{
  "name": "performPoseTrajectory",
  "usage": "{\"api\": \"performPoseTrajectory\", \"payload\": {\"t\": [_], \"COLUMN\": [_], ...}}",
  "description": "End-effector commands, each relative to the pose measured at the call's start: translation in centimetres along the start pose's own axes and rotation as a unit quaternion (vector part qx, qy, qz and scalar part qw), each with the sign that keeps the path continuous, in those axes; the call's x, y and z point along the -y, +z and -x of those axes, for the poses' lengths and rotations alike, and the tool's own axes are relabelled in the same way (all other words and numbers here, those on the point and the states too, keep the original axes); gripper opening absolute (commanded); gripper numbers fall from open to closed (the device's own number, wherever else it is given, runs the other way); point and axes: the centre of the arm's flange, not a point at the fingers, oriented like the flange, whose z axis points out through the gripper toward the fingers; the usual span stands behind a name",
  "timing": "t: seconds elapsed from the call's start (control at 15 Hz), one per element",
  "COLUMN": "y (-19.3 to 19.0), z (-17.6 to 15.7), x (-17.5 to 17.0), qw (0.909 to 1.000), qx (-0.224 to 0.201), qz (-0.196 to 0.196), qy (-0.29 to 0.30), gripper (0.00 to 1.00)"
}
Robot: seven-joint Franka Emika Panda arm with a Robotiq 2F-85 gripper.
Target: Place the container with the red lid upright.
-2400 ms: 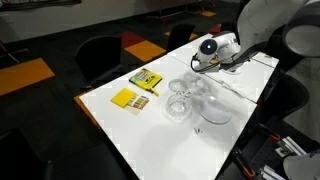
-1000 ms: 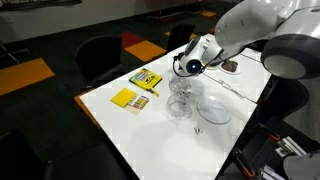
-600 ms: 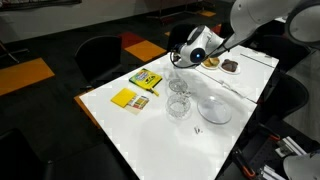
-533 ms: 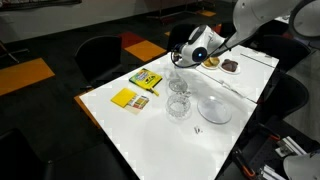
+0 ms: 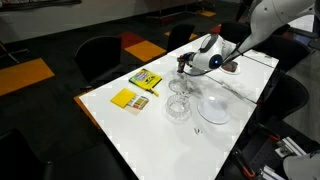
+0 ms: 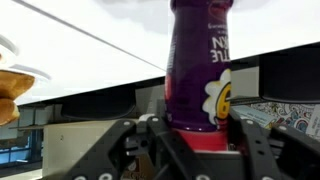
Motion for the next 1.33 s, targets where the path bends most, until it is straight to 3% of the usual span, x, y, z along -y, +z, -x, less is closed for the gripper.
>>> {"api": "performPoseTrajectory", "payload": {"t": [0.0,0.6,0.67,0.73,0.93,1.27], "y": [-2.1,-2.9,-3.0,-3.0,-3.2,-3.7], "z": [4.0,5.3,5.4,5.5,6.2,7.0], "x": [-3.1,-0.7,-0.6,-0.4,0.1,0.6], "qw": [0.9998,0.9988,0.9987,0.9986,0.9981,0.9976], "qx": [0.010,0.024,0.025,0.025,0.032,0.044], "qz": [-0.015,-0.035,-0.035,-0.036,-0.040,-0.042], "qy": [-0.004,-0.024,-0.026,-0.029,-0.034,-0.033], "gripper": [0.29,0.29,0.79,0.80,0.98,1.00]}}
